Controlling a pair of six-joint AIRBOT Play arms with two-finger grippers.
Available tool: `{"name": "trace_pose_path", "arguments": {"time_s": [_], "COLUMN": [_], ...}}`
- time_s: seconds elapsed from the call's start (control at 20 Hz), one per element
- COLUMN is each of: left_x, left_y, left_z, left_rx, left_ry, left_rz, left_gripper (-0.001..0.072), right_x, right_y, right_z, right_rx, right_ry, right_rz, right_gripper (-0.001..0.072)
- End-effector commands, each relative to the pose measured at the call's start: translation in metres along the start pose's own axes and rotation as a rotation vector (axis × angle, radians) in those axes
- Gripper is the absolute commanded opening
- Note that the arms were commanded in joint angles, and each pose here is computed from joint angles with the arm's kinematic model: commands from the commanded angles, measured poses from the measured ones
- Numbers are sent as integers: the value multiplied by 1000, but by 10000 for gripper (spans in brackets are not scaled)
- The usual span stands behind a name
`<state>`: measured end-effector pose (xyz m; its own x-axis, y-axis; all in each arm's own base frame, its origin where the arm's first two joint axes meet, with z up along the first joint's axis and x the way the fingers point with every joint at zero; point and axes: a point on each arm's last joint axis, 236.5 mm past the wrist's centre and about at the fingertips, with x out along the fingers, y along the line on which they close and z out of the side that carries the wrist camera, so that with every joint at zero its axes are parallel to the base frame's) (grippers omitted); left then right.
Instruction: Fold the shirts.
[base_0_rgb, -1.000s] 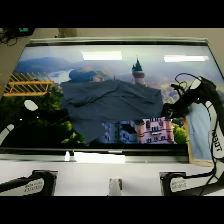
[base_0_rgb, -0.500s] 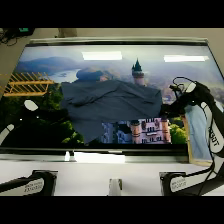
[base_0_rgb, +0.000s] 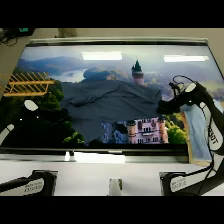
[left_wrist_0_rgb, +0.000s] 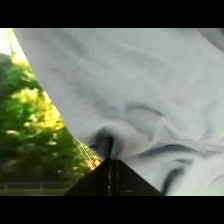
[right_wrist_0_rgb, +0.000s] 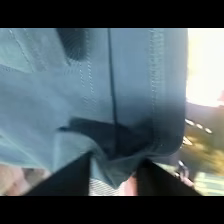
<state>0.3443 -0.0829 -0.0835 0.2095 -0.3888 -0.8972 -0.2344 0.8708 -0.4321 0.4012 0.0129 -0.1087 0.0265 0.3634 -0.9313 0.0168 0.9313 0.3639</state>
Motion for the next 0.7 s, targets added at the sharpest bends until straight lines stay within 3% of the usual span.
{"name": "trace_pose_path", "arguments": {"time_s": [0.0, 0.05, 0.3, 0.4, 0.5, 0.65], "left_x": [0, 0, -16, -62, -155, -380], "left_y": [0, 0, -13, -44, -95, -188], "left_z": [0, 0, 5, 41, 94, 114], "left_rx": [0, -1, 70, 161, 252, 412], "left_ry": [1, 1, -5, -157, -473, -1048], "left_rz": [-1, -1, -19, -56, -118, -262], "left_gripper": [28, 29, 27, 27, 26, 26], "right_x": [1, 1, -21, -68, -144, -315], "right_y": [6, 6, 16, 28, 49, 96], "right_z": [-2, -3, 0, 25, 59, 83], "right_rx": [11, 15, 1, -52, -98, -135], "right_ry": [11, 15, -14, -147, -381, -843], "right_rz": [26, 26, 27, -2, -44, -121], "right_gripper": [117, 24, 22, 21, 22, 22]}}
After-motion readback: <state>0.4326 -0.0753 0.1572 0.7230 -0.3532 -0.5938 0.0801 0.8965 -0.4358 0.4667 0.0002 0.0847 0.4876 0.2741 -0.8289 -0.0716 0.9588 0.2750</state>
